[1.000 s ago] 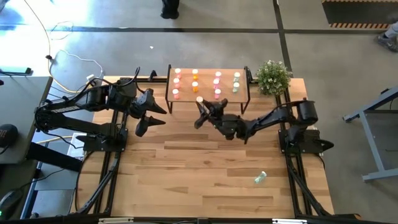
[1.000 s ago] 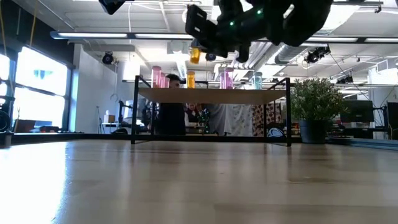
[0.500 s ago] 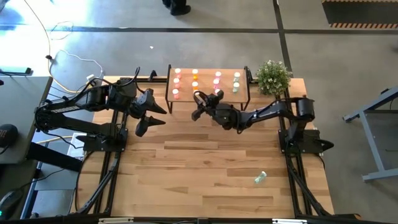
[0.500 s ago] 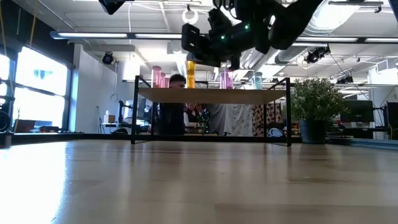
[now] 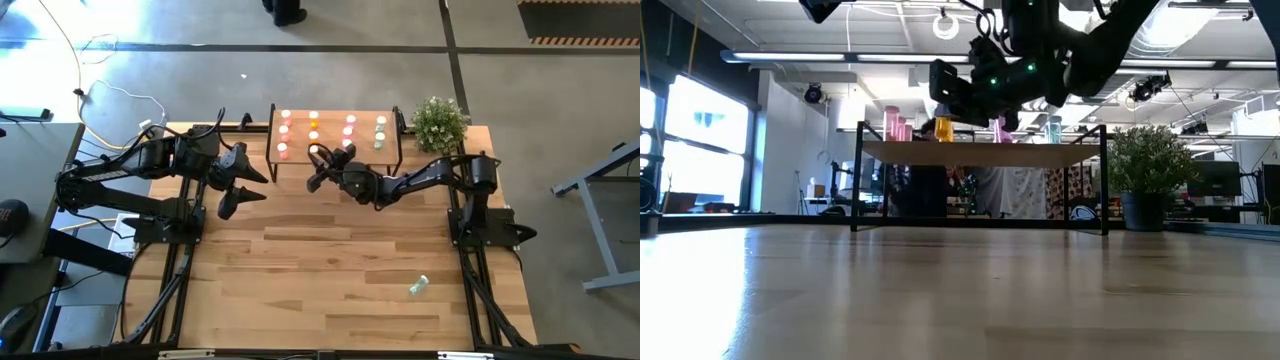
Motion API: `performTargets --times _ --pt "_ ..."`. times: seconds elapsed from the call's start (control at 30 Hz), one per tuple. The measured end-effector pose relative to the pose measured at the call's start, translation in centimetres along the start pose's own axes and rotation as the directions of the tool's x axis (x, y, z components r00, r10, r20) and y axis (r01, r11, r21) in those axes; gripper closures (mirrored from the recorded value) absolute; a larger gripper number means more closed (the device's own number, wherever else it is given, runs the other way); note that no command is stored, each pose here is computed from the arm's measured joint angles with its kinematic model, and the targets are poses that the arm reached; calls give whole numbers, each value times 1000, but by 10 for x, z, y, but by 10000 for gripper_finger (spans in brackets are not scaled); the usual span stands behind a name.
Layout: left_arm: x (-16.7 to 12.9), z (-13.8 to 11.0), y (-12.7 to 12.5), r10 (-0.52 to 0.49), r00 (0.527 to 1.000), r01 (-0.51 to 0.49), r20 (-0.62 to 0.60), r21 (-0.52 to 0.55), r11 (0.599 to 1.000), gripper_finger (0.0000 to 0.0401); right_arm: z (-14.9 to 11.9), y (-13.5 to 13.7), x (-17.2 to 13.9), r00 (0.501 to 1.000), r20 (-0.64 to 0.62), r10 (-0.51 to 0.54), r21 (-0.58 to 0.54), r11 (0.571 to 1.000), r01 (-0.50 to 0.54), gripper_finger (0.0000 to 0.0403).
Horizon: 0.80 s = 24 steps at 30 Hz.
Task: Pick and place medicine bottles onto shelf by color
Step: Put the orange pill bottle on the shelf aligned with the other orange pill bottles
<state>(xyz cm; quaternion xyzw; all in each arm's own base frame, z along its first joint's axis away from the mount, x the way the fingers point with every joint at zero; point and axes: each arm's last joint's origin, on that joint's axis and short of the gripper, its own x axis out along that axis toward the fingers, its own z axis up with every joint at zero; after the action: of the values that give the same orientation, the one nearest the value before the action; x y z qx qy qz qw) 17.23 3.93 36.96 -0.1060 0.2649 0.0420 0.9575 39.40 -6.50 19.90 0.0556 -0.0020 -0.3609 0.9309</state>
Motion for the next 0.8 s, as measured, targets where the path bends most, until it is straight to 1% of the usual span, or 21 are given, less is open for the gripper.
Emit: performTargets --times 0.3,0.63,0.8 --pt "0 0 1 51 999 -51 5 0 999 190 -1 -12 8 999 -27 33 -11 999 -33 318" --pt "0 0 2 55 998 -55 5 0 998 190 -2 -13 9 999 -38 25 -19 999 -26 317" --pt "0 0 2 55 998 -55 5 0 998 190 -2 -13 9 999 -39 20 -20 1000 -21 298"
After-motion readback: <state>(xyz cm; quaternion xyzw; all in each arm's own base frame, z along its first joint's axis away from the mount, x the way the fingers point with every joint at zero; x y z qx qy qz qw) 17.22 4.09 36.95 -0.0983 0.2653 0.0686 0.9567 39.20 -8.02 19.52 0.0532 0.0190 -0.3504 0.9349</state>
